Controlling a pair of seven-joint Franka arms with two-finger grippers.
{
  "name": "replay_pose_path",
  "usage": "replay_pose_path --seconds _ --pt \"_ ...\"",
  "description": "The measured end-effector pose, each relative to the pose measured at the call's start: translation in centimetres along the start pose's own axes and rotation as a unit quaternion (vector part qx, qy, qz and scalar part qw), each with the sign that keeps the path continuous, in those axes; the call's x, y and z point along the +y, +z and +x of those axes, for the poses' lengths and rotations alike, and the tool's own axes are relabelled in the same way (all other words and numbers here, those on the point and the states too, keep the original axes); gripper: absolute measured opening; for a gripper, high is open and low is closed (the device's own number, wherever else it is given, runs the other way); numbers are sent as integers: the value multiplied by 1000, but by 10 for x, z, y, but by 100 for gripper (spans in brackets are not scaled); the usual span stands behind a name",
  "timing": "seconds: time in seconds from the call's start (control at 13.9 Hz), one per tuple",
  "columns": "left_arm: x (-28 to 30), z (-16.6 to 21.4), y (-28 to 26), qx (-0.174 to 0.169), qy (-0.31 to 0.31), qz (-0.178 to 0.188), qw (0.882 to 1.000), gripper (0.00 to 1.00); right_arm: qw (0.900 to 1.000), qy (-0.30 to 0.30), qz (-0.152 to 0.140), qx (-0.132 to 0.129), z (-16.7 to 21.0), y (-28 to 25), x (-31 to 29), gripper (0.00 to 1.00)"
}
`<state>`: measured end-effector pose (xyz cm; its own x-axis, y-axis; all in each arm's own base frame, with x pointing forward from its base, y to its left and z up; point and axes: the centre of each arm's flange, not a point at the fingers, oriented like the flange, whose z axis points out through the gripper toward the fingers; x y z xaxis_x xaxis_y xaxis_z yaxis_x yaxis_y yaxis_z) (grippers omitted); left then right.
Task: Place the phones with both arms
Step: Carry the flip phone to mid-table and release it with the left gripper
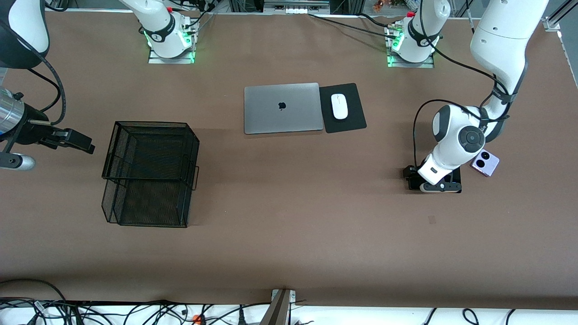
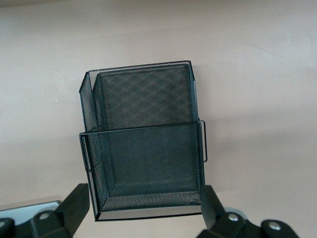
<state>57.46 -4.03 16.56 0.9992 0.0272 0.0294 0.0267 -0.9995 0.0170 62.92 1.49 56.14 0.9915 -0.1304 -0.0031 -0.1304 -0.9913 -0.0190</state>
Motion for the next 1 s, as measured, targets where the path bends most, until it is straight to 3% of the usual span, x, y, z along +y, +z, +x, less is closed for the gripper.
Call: replay_pose_path --seconds 0.57,0.79,1.0 --pt "23 13 -12 -12 -20 1 1000 81 1000 0 0 0 0 0 0 100" --pt "90 39 -53 -29 -33 6 999 81 1000 0 0 0 0 0 0 100" --pt "172 43 -88 -19 -37 4 999 81 1000 0 0 0 0 0 0 100"
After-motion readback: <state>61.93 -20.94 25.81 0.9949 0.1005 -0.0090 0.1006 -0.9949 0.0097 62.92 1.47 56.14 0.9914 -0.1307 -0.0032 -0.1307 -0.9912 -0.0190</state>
